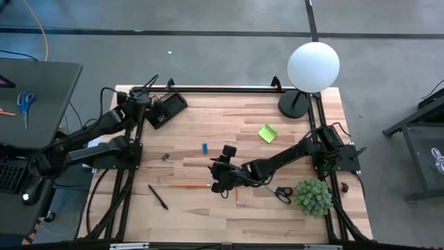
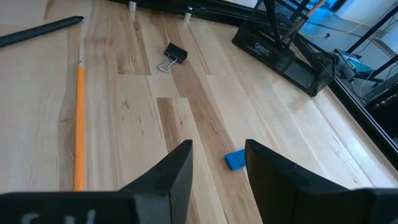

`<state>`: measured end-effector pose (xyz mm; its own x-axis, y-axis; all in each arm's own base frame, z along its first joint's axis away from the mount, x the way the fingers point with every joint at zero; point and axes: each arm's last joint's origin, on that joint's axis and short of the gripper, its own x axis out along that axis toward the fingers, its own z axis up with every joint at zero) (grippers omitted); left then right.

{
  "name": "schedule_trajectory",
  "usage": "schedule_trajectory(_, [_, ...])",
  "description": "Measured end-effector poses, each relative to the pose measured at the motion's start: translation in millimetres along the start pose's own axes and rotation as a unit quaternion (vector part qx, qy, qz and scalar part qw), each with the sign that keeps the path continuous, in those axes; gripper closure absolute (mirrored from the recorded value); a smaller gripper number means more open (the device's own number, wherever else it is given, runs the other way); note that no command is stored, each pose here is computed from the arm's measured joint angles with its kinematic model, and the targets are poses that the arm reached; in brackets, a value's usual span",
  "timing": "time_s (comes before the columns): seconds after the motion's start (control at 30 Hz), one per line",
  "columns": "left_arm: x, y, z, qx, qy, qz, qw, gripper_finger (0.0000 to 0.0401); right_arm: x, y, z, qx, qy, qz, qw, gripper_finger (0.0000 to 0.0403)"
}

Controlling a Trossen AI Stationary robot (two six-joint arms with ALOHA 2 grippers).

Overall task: Pick and place office supplies into organizer
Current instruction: Put the blue eraser into the bottom left section of the desk organizer

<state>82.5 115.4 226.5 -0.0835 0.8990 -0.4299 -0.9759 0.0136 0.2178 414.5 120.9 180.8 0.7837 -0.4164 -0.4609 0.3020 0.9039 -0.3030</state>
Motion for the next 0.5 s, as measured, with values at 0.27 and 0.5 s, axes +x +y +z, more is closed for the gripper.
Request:
schedule_trajectory(0.27, [-26.3,11.5,26.6,-0.058,-0.059,-0.131,0.988,0.0396,0.5,-0.7,0.0,0.000,0.000,-0.001,1.000,0.0265])
schedule_trajectory(0.5, [-37.8,4.6,35.9,-0.012,-0.127,-0.332,0.935,0.0399,0.5,-0.7,0.0,0.001,0.000,-0.001,1.000,0.0265])
